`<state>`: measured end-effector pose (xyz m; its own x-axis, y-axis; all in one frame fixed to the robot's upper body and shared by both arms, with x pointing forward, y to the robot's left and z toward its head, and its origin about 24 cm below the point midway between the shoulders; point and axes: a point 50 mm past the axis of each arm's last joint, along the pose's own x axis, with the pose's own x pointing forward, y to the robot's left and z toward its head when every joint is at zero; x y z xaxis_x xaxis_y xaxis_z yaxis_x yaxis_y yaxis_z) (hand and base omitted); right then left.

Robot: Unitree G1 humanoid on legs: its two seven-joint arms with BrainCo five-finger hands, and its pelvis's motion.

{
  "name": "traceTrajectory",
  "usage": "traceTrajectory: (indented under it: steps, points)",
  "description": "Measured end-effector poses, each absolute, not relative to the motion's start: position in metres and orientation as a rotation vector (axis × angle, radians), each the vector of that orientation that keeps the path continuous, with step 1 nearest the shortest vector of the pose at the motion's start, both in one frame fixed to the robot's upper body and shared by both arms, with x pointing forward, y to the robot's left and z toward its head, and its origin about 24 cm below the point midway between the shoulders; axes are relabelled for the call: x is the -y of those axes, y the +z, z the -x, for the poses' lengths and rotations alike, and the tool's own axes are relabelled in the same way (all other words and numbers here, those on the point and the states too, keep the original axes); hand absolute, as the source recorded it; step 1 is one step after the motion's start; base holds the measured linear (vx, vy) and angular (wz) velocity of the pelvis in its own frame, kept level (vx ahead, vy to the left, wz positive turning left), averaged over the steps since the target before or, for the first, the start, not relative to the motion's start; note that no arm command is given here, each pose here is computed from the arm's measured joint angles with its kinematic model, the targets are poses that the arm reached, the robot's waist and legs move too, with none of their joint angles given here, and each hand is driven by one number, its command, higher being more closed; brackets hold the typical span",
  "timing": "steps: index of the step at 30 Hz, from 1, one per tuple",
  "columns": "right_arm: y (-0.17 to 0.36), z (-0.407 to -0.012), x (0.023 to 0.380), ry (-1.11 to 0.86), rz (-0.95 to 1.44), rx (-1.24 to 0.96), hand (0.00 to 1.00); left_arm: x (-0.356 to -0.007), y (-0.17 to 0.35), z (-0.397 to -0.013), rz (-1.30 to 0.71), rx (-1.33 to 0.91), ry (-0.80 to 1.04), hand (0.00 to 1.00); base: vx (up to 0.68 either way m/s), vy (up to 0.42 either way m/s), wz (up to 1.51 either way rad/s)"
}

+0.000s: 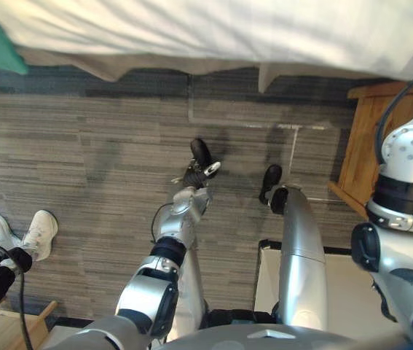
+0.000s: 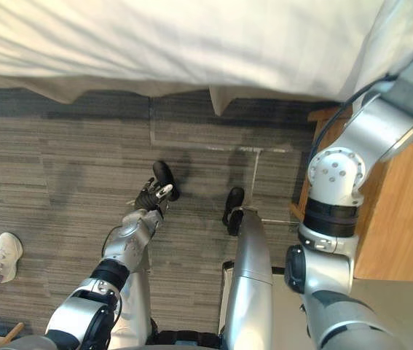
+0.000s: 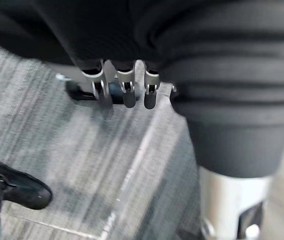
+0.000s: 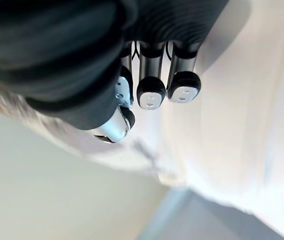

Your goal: Tidy the bed and pick cloth on bed and put in laundry

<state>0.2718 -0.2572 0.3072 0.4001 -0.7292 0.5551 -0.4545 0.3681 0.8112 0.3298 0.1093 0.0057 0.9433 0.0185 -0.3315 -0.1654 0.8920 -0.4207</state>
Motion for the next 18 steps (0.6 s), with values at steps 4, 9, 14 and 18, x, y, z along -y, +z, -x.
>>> traceTrajectory:
  steps: [4, 9, 14, 18]
  points:
    - [0.278, -0.282, 0.278, -0.344, -1.348, 1.151, 1.0, -0.111, 0.012, -0.335, 0.505, -0.318, 0.146, 0.0, -0.09, -0.027, -0.15]
    - [0.258, -0.302, 0.285, -0.282, -1.391, 1.062, 1.0, -0.114, 0.025, -0.346, 0.557, -0.305, 0.182, 0.0, -0.11, -0.019, -0.14]
    - [0.231, -0.313, 0.278, -0.27, -1.364, 0.978, 1.0, -0.113, 0.023, -0.345, 0.622, -0.311, 0.205, 0.0, -0.05, -0.023, -0.09]
    - [0.161, -0.322, 0.258, -0.315, -1.255, 0.721, 1.0, -0.122, 0.016, -0.34, 0.655, -0.308, 0.254, 0.0, -0.02, -0.025, -0.14]
